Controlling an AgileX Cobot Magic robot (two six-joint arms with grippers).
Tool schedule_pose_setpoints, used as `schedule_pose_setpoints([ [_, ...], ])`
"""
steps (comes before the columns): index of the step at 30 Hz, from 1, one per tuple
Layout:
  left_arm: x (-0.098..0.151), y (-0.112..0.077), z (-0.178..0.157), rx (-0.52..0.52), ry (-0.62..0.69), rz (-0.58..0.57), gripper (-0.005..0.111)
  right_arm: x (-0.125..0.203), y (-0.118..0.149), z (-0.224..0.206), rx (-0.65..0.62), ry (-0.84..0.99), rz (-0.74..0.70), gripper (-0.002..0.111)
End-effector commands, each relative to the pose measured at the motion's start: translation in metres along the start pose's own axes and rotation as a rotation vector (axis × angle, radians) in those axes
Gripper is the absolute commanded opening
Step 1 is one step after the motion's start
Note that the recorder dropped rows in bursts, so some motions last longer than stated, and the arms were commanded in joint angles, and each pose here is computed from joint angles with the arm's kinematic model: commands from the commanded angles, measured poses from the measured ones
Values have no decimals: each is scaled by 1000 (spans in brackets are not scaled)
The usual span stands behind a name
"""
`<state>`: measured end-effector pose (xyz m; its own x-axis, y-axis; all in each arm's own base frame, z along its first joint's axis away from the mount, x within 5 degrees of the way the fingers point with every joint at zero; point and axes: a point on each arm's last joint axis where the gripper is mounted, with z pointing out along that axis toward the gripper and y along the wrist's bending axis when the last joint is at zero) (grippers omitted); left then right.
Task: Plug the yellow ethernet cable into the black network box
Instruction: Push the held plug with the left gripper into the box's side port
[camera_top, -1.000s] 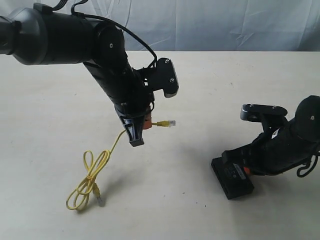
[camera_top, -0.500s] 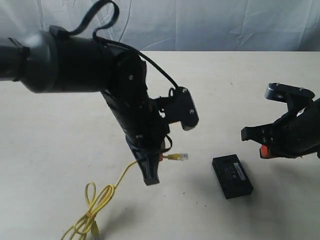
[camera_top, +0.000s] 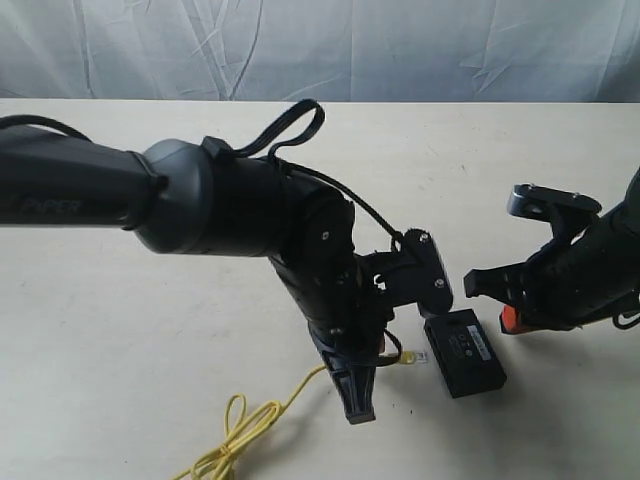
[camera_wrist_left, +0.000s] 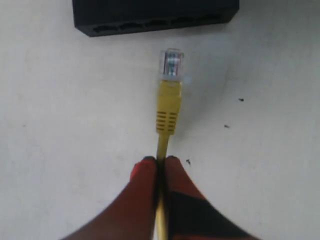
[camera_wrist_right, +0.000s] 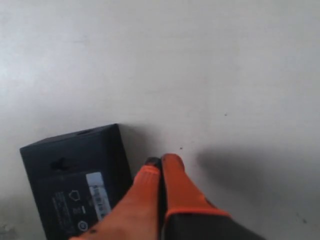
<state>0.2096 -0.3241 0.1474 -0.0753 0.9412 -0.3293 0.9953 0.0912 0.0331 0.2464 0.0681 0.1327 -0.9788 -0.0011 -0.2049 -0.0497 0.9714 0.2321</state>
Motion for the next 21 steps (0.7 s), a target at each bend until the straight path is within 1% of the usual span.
schedule_pose_setpoints([
  [1, 3, -2, 15, 20, 11, -19, 0, -1, 5, 2, -2, -11, -26, -1],
  [4, -1, 0, 16, 1, -30, -38, 0, -1, 5, 2, -3, -9, -26, -1],
  [5, -2, -1, 16, 11, -40, -54, 0, 0, 5, 2, -3, -7, -26, -1],
  [8, -4, -4, 18, 41, -62, -51, 0, 0, 5, 2, -6, -4, -22, -1],
  [10, -5, -3, 20, 37, -75, -64, 0, 0, 6, 2, -9, 1, -20, -1],
  [18, -4, -2, 26, 34, -72, -71, 0, 4, 17, 4, -15, 12, -70, -1],
  [21, -4, -2, 27, 34, -71, -82, 0, 4, 17, 4, -15, 10, -71, -1],
])
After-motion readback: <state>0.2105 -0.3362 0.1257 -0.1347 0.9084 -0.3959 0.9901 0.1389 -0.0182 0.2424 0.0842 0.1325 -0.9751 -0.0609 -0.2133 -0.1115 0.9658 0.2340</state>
